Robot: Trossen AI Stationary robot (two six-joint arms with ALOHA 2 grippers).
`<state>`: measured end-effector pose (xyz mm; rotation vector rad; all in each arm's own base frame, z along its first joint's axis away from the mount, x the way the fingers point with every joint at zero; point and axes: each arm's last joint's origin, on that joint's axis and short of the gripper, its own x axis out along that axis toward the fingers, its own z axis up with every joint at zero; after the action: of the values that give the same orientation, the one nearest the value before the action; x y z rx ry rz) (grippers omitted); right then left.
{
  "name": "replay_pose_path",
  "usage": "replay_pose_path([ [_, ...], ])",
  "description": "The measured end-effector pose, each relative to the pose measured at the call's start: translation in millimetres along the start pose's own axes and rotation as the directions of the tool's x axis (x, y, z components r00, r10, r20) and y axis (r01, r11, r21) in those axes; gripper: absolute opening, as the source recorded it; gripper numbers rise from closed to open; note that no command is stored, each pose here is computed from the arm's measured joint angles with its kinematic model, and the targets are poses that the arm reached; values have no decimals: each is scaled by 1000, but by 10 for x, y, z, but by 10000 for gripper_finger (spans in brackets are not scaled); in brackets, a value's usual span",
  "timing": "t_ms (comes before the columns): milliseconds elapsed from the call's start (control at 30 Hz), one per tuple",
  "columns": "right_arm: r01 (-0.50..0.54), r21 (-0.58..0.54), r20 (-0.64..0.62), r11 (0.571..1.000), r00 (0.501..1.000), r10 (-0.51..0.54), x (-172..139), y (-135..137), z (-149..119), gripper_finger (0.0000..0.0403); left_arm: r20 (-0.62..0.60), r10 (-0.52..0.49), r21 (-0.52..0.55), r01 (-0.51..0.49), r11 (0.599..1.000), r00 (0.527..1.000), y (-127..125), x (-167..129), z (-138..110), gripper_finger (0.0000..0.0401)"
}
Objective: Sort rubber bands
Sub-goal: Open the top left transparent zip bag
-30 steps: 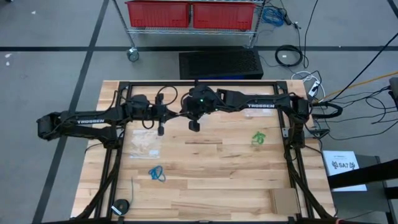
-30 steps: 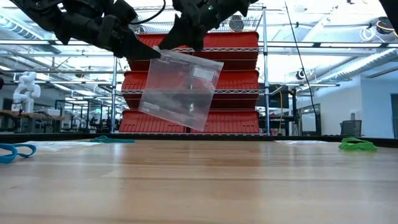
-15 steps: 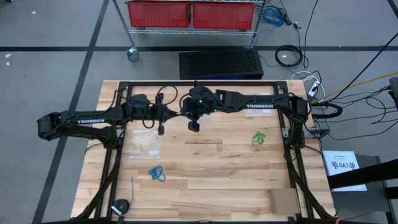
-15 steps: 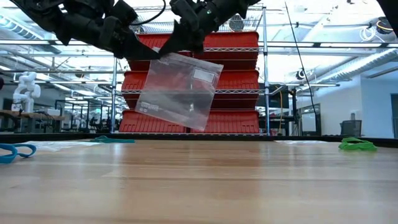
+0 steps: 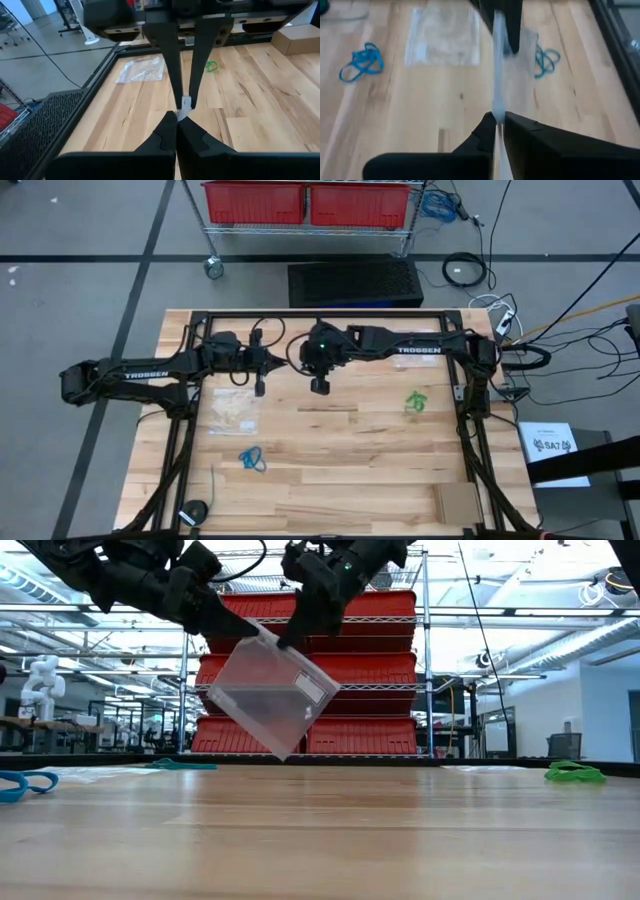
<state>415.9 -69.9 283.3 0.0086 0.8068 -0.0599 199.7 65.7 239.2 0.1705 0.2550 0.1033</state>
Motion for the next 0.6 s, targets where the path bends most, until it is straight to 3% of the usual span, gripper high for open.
replay_pose_path([
  [167, 59, -1, -65, 998, 996, -59, -125, -3, -44, 9, 0, 9, 0, -9, 1000, 1000, 3, 0, 2, 0],
  [600, 79, 10, -304, 997, 950, -72, -253, -13, -270, 9, 28, 16, -21, -16, 1000, 999, 10, -1, 29, 0],
])
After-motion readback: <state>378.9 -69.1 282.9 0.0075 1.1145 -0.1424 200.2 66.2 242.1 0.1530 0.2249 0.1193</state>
